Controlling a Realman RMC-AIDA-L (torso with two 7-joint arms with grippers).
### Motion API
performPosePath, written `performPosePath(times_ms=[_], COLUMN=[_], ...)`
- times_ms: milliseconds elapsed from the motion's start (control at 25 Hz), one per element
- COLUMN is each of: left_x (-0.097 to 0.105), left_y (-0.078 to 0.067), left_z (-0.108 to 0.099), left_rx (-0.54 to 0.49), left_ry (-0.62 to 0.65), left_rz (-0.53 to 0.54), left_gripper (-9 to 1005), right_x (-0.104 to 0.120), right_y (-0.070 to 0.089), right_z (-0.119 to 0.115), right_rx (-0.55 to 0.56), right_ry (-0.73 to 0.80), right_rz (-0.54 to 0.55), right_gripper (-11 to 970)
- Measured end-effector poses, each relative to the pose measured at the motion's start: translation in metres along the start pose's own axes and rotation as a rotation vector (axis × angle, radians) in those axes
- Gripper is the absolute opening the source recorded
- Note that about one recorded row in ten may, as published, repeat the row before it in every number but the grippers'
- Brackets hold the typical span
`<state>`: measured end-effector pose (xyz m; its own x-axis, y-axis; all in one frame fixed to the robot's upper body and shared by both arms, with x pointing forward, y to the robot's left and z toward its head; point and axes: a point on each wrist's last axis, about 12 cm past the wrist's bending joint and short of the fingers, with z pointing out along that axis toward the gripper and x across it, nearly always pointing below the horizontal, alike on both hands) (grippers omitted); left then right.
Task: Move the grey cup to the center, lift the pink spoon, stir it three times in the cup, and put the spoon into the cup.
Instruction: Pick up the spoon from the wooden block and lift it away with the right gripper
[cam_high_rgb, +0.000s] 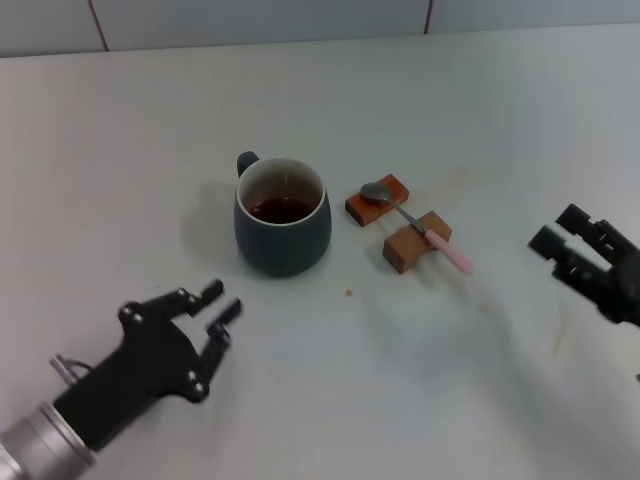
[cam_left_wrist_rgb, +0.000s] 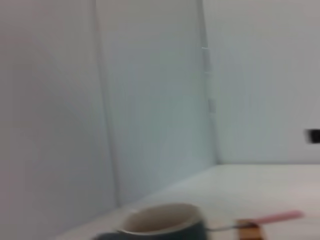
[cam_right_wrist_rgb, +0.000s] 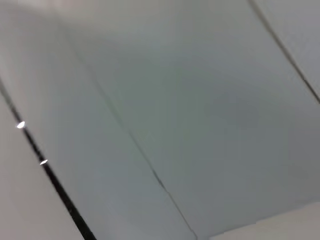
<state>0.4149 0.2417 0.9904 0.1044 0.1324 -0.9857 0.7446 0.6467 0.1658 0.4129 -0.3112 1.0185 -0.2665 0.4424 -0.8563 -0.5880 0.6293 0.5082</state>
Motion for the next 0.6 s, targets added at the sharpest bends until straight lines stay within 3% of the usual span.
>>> performPosePath(times_ms=[280, 600], left_x=[0.003, 0.004], left_y=[-0.008, -0.007], left_z=[0.002, 0.007], left_rx=[0.039, 0.030], left_ry=[0.025, 0.030], left_rz=[0.040, 0.058], left_gripper=[320, 492], right_x=[-0.003, 0.008], right_y=[-0.020, -0.021], right_z=[0.001, 0.020], right_rx=[0.110, 0.110], right_ry=[0.065, 0.166], right_rz=[0.319, 0.361], right_gripper=[834, 834])
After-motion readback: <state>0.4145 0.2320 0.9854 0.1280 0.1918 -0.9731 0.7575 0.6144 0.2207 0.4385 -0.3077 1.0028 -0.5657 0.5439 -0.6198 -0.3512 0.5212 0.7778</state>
